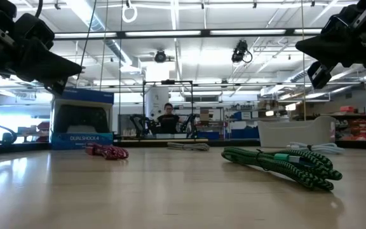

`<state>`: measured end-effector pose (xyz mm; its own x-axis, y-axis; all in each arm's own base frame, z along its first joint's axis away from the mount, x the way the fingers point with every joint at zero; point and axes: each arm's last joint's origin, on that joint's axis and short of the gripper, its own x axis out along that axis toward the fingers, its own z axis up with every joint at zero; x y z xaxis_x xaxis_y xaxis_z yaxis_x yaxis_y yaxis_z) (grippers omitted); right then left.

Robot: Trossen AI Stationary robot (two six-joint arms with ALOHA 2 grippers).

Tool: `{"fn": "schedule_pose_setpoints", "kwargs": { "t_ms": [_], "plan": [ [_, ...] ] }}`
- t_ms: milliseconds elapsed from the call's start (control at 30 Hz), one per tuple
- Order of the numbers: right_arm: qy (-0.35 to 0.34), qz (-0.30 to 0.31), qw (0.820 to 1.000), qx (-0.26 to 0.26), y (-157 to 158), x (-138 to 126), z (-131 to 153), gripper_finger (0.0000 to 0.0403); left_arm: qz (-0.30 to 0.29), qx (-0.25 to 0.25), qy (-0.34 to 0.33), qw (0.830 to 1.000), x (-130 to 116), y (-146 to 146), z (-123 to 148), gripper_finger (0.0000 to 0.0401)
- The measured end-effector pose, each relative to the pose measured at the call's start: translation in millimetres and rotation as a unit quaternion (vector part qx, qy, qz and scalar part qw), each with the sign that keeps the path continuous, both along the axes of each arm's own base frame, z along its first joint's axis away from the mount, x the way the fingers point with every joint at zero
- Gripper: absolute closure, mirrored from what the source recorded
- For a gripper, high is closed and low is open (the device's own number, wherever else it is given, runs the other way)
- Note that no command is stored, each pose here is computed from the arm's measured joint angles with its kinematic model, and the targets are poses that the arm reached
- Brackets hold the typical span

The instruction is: Pick and place USB-C Cables

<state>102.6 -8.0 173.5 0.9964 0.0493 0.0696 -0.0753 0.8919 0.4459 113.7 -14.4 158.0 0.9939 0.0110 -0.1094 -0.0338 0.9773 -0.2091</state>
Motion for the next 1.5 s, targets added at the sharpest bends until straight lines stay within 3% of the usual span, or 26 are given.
{"fn": "schedule_pose_setpoints", "kwargs": {
  "t_ms": [233,333,400,500,567,700,800,867,967,1167,1267,1367,1500],
  "plan": [
    [0.0,0.0,1.0,0.0,0,0,0,0.0394,0.0,0.006,0.0,1.0,0,0,0,0.0372],
    [0.0,0.0,1.0,-0.001,0,0,0,0.0394,-0.006,0.084,-0.009,0.996,0,0,2,0.0371],
    [-0.001,-0.002,1.0,-0.021,0,0,0,0.0394,-0.004,0.082,-0.036,0.996,1,0,7,0.0372],
    [-0.002,-0.003,0.999,-0.045,0,0,0,0.0394,0.004,-0.007,-0.107,0.994,0,0,21,0.0371],
    [-0.003,-0.01,0.998,-0.062,0,0,0,0.0394,0.01,-0.073,-0.166,0.983,-2,1,32,0.0372],
    [-0.034,-0.075,0.994,-0.067,-4,-1,7,0.0394,0.033,-0.224,-0.297,0.928,-11,6,56,0.0372],
    [-0.081,-0.132,0.988,-0.002,-7,-2,16,0.0394,0.063,-0.28,-0.363,0.887,-17,10,67,0.0372],
    [-0.107,-0.144,0.984,0.019,-8,-4,23,0.0394,0.073,-0.291,-0.375,0.877,-18,11,76,0.0372],
    [-0.147,-0.154,0.977,0.023,-9,-6,41,0.0394,0.081,-0.262,-0.376,0.885,-18,11,101,0.0372],
    [-0.182,-0.176,0.967,-0.034,-9,-8,93,0.0394,0.114,-0.17,-0.247,0.947,-7,9,162,0.0372],
    [-0.182,-0.178,0.966,-0.044,-10,-1,123,0.0394,0.128,-0.129,-0.18,0.967,-1,8,193,0.0372],
    [-0.158,-0.169,0.971,-0.064,-11,15,155,0.0394,0.13,-0.097,-0.168,0.972,5,7,229,0.0371],
    [-0.075,-0.161,0.979,-0.098,-15,50,188,0.0394,0.13,-0.087,-0.171,0.973,14,5,268,0.0372]
  ]
}}
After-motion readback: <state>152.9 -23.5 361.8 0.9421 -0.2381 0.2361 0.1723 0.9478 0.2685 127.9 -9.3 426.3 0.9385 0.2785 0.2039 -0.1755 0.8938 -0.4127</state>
